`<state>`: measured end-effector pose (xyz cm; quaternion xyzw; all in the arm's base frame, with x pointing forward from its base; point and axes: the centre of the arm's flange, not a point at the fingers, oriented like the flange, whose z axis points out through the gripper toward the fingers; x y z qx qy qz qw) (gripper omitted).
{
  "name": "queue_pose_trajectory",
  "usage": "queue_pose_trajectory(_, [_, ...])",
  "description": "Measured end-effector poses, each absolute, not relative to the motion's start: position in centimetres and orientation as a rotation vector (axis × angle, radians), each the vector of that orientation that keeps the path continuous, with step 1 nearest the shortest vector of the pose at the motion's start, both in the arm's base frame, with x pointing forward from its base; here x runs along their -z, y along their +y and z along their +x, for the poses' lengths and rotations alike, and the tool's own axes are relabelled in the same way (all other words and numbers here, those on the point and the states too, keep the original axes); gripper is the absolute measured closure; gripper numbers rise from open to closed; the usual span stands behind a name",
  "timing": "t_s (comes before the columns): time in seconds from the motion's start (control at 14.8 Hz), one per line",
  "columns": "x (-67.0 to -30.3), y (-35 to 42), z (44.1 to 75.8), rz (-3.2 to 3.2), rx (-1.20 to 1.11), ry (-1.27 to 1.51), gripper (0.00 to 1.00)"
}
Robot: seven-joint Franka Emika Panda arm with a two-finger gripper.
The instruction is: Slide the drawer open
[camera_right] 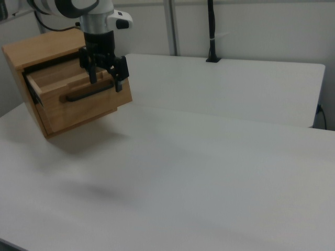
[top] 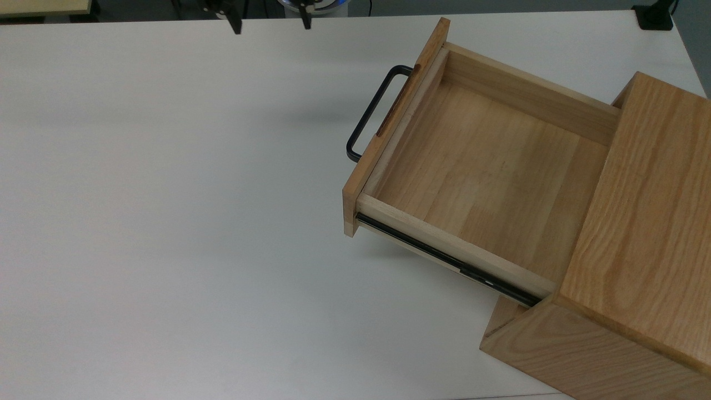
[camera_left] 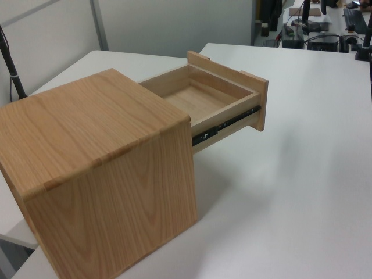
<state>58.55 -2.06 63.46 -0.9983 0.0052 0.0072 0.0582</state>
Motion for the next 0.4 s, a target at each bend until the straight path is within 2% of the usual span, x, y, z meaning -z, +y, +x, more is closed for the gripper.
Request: queue_pose_trajectory(0.4, [-62.0, -4.0, 58.5, -3.196, -0.088, -0.045, 0.00])
